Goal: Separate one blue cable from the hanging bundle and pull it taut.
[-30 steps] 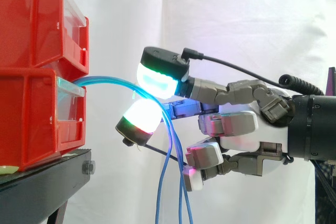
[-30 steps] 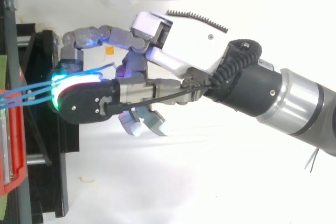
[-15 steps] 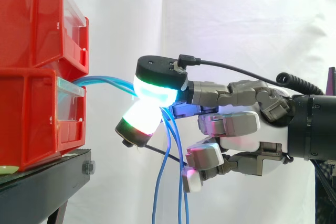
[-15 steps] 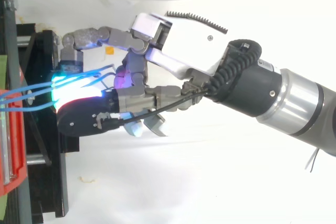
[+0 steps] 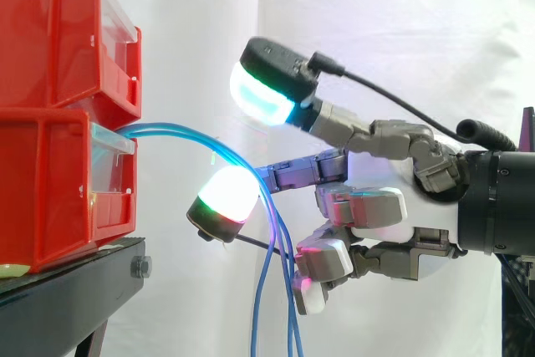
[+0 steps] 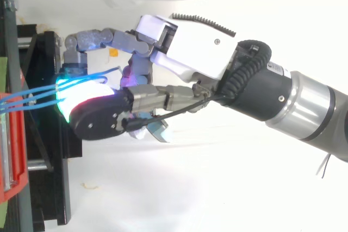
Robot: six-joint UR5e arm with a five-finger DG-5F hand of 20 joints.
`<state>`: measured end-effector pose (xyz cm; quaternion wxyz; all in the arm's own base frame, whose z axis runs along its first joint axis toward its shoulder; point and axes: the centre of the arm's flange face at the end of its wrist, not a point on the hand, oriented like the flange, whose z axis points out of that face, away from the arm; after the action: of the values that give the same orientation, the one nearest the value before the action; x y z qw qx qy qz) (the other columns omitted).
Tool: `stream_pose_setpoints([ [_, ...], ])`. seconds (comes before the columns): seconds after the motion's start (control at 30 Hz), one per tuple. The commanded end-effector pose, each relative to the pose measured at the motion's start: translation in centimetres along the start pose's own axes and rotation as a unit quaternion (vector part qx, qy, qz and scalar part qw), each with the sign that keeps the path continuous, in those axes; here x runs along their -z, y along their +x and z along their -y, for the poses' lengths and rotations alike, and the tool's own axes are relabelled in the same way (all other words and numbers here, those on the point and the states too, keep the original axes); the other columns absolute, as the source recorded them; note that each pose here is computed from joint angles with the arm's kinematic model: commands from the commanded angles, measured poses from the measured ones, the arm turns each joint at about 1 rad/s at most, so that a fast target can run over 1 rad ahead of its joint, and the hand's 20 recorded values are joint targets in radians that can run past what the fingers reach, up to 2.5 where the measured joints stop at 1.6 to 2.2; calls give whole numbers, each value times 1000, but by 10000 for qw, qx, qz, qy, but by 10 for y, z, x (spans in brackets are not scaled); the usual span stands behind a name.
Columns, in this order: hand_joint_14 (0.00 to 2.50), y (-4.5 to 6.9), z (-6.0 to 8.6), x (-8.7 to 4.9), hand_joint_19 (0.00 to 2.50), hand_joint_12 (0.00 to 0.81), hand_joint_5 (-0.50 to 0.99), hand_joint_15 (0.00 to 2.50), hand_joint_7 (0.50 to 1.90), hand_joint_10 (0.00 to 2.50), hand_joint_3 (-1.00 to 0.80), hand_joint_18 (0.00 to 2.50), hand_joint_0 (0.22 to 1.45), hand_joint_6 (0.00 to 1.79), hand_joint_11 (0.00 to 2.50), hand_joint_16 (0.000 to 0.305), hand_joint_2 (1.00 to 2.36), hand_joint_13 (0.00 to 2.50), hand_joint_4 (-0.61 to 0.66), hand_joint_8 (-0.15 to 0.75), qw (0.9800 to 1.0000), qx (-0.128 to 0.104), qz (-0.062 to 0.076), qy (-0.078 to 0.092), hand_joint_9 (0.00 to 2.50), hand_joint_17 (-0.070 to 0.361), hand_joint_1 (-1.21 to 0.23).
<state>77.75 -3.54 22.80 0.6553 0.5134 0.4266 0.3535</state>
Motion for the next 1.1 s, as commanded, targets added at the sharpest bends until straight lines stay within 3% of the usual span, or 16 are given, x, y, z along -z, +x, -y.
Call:
stream_pose_setpoints([
  [0.0, 19, 0, 0, 0, 525, 421, 139, 744, 1386, 23, -500, 1426, 353, 502, 621, 96, 1000, 1622, 178, 214, 10000, 26, 2, -7, 2102, 216, -294],
  [0.1, 21, 0, 0, 0, 614, 367, 143, 788, 1371, 28, -500, 1279, 472, 501, 663, 80, 1000, 1603, 123, 171, 10000, 69, 8, 1, 2141, 180, -171],
  [0.17, 20, 0, 1, 0, 650, 347, 144, 817, 1359, 27, -500, 1222, 526, 501, 664, 73, 1000, 1602, 94, 153, 10000, 81, 28, 14, 2135, 164, -185],
  [0.47, 21, -2, 0, 0, 658, 342, 144, 827, 1350, 31, -500, 1189, 714, 502, 743, 65, 1000, 1598, 77, 153, 9999, 92, 111, 31, 2160, 147, -537],
  [0.5, 23, -2, 0, 0, 659, 342, 144, 830, 1346, 29, -429, 1186, 723, 502, 757, 65, 1006, 1597, 75, 163, 9999, 92, 111, 31, 2160, 147, -581],
  [0.9, 23, -2, 0, 0, 647, 347, 143, 840, 1374, 30, -237, 1177, 702, 502, 787, 67, 1017, 1571, 56, 198, 9999, 84, 111, 31, 2138, 151, -702],
  [1.07, 19, -2, 0, 0, 530, 407, 139, 765, 1437, 30, -104, 1320, 611, 501, 716, 87, 1007, 1579, 131, 239, 9999, 84, 111, 31, 2112, 195, -862],
])
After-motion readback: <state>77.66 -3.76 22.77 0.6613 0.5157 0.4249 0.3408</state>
